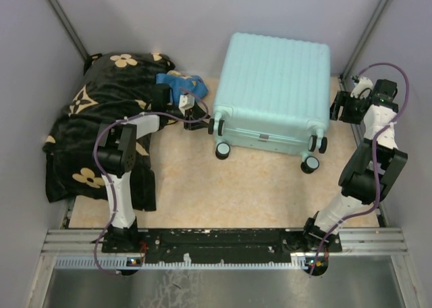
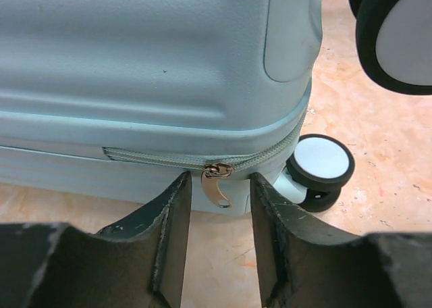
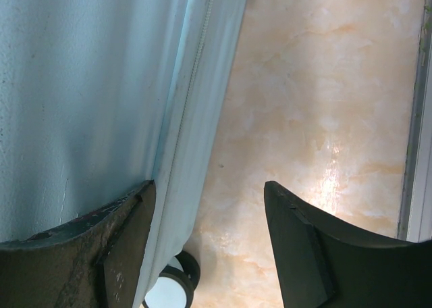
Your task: Pack the luggage
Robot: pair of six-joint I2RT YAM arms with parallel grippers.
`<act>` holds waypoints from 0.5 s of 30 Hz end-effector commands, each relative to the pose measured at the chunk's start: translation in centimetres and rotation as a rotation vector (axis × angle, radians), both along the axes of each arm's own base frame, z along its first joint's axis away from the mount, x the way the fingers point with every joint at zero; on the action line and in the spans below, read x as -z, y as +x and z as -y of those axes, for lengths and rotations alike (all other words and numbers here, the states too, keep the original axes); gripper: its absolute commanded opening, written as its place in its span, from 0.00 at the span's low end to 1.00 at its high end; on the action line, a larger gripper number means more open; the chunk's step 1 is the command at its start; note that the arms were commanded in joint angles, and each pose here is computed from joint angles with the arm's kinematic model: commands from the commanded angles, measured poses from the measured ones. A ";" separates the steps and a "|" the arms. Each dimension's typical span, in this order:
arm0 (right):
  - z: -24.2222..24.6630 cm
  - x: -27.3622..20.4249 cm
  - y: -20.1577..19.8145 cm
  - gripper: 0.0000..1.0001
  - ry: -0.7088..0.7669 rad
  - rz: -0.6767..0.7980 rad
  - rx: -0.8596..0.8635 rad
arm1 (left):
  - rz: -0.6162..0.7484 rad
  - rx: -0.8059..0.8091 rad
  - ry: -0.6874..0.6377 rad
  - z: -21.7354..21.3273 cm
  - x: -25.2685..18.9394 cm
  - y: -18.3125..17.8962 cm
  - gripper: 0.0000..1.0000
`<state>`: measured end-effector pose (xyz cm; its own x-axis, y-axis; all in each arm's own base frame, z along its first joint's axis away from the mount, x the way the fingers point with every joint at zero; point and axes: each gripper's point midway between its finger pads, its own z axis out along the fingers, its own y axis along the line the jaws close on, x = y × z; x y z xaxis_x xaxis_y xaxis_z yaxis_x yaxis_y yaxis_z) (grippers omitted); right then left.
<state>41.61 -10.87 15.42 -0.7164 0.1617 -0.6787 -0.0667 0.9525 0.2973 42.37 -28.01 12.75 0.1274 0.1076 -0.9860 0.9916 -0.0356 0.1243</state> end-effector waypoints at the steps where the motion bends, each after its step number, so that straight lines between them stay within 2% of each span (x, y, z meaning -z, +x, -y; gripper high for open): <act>1: -2.1 -1.0 -0.7 0.67 0.053 -0.014 -0.046 | -0.001 0.097 -0.013 1.2 0.0 -0.9 0.41; 5: -2.0 -1.0 -0.7 0.67 0.049 -0.015 -0.046 | 0.001 0.102 -0.003 0.9 -0.1 -1.4 0.32; 12: -2.1 -0.6 -0.8 0.67 0.056 -0.019 -0.047 | -0.004 0.098 0.010 0.6 0.2 -2.6 0.31; 14: -2.3 -0.6 -0.8 0.67 0.059 -0.019 -0.048 | -0.010 0.099 0.007 0.7 -0.1 -2.6 0.37; 15: -2.4 -0.6 -0.8 0.67 0.058 -0.018 -0.052 | -0.010 0.099 0.003 0.7 -0.3 -2.6 0.47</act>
